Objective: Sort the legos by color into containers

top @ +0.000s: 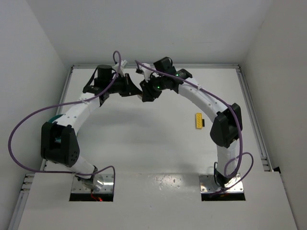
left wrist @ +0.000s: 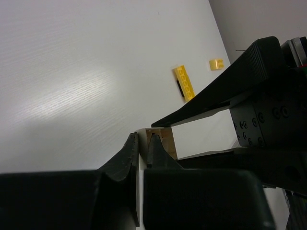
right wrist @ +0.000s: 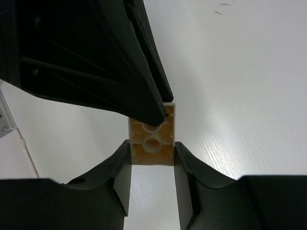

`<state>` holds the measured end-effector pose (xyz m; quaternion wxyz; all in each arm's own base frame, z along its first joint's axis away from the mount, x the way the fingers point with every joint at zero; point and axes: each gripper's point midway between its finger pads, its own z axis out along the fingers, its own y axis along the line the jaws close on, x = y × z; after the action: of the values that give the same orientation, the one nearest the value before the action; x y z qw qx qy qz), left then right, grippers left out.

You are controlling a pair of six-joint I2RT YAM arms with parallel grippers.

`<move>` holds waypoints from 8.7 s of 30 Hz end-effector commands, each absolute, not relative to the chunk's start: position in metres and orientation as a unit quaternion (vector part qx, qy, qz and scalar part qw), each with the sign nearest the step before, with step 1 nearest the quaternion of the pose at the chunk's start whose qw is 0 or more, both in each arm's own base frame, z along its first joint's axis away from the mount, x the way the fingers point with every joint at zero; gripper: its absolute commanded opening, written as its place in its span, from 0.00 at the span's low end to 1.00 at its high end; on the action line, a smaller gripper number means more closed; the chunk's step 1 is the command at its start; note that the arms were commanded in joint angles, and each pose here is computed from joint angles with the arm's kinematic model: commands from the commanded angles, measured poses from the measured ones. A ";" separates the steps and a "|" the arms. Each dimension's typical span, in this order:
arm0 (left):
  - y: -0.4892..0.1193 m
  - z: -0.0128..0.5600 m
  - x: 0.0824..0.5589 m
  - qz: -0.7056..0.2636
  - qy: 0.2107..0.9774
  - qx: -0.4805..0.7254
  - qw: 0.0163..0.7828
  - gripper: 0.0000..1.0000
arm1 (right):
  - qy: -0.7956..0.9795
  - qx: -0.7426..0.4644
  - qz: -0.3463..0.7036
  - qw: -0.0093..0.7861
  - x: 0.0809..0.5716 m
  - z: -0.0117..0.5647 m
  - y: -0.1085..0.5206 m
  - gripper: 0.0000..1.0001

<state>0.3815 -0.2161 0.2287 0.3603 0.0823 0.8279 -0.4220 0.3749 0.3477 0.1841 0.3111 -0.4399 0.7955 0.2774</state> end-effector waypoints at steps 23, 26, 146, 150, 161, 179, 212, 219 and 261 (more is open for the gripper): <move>-0.078 0.248 0.395 -0.176 0.865 0.058 0.467 0.00 | 0.814 -0.452 0.192 0.309 0.344 0.145 0.262 0.74; -0.031 0.245 0.376 -0.095 0.884 0.039 0.456 0.00 | 0.826 -0.445 0.182 0.294 0.349 0.134 0.251 0.74; -0.128 0.211 0.386 -0.115 0.878 0.234 0.402 0.38 | 0.956 -0.267 -0.012 0.123 0.334 0.062 -0.010 0.69; -0.135 0.209 0.394 -0.120 0.879 0.234 0.397 0.38 | 0.955 -0.264 0.028 0.133 0.333 0.061 0.005 0.69; -0.138 0.204 0.397 -0.111 0.885 0.226 0.392 0.40 | 0.965 -0.204 0.092 0.134 0.377 0.048 0.038 0.72; -0.090 0.204 0.407 -0.020 0.900 0.122 0.418 0.56 | 0.986 -0.107 0.097 0.083 0.363 0.011 0.056 0.73; -0.137 0.230 0.354 -0.139 0.775 0.312 0.532 0.80 | 0.949 -0.039 0.278 0.144 0.415 0.087 0.133 0.19; -0.191 0.215 0.315 -0.094 0.619 0.567 0.535 0.75 | 0.945 -0.012 0.300 0.132 0.413 0.092 0.149 0.16; -0.388 0.144 0.314 0.161 0.167 0.781 0.580 0.63 | 0.961 0.035 0.259 0.092 0.410 0.080 0.194 0.03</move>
<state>0.3158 -0.3791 0.1327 0.5650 0.7868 0.1872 0.1633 0.4024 0.1797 0.0682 0.0836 0.0355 0.9671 0.2375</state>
